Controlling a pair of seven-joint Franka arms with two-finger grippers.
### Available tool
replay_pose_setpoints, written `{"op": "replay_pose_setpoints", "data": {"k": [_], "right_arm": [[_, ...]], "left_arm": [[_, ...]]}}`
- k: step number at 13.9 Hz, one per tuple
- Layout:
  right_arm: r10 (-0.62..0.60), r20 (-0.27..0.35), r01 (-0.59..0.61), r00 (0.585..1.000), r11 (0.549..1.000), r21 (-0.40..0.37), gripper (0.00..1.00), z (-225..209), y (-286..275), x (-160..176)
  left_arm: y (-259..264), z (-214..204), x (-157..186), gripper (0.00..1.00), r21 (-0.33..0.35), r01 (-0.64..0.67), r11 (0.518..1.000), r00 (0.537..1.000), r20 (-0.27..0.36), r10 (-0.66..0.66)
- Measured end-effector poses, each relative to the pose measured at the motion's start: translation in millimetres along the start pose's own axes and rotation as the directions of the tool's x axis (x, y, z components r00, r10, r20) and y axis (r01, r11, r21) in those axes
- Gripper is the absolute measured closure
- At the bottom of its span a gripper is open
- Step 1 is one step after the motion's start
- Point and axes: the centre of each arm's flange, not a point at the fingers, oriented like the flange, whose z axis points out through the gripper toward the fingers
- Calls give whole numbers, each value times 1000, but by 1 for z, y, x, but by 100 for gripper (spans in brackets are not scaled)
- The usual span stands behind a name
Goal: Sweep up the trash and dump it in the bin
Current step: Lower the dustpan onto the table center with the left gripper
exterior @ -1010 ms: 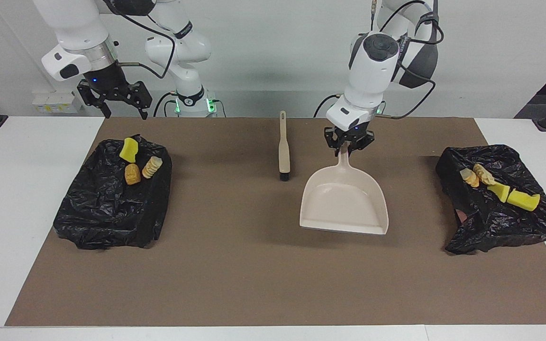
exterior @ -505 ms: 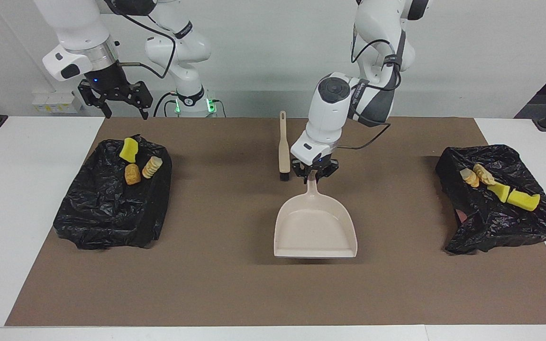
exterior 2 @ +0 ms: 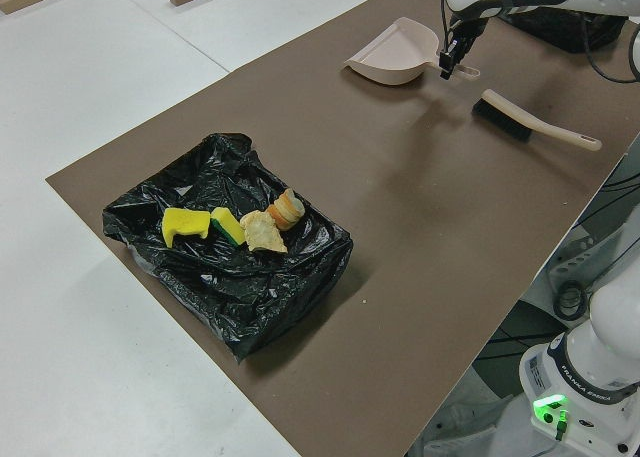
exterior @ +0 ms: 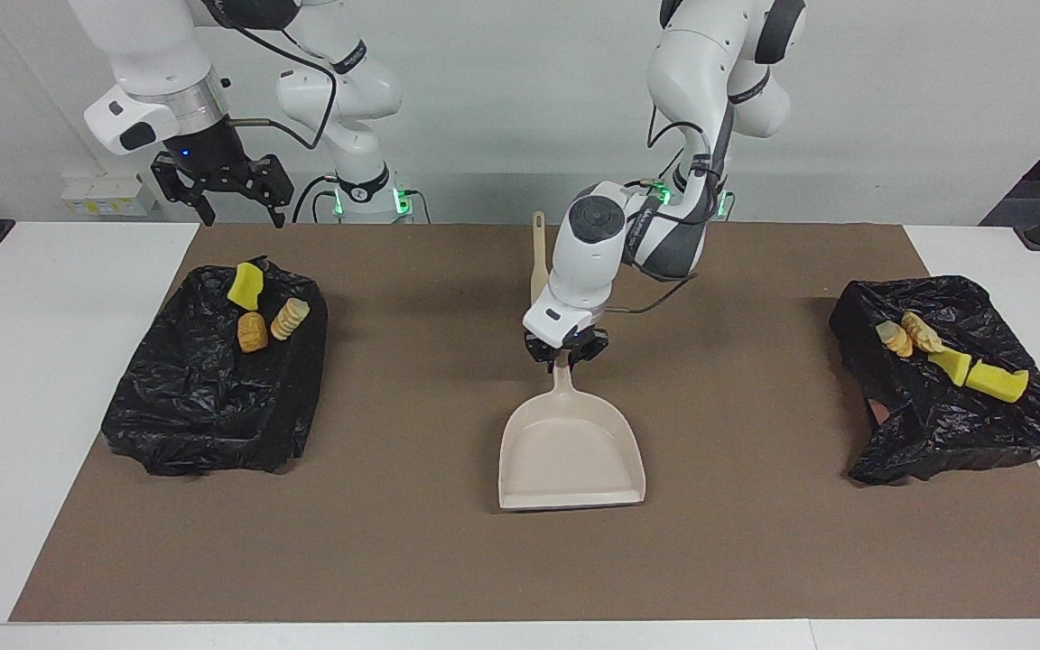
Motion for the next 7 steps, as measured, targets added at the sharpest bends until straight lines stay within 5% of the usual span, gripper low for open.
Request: {"op": "replay_pose_setpoints", "data": {"k": [4, 7], "right_arm": [[-1, 0, 1, 1000, 1000, 0, 0, 0, -1, 0], [-1, 0, 1, 1000, 1000, 0, 0, 0, -1, 0]], "left_arm": [[6, -12, 9, 63, -14, 42, 999, 999, -30, -43], [5, -15, 11, 30, -14, 51, 999, 998, -37, -51]]}}
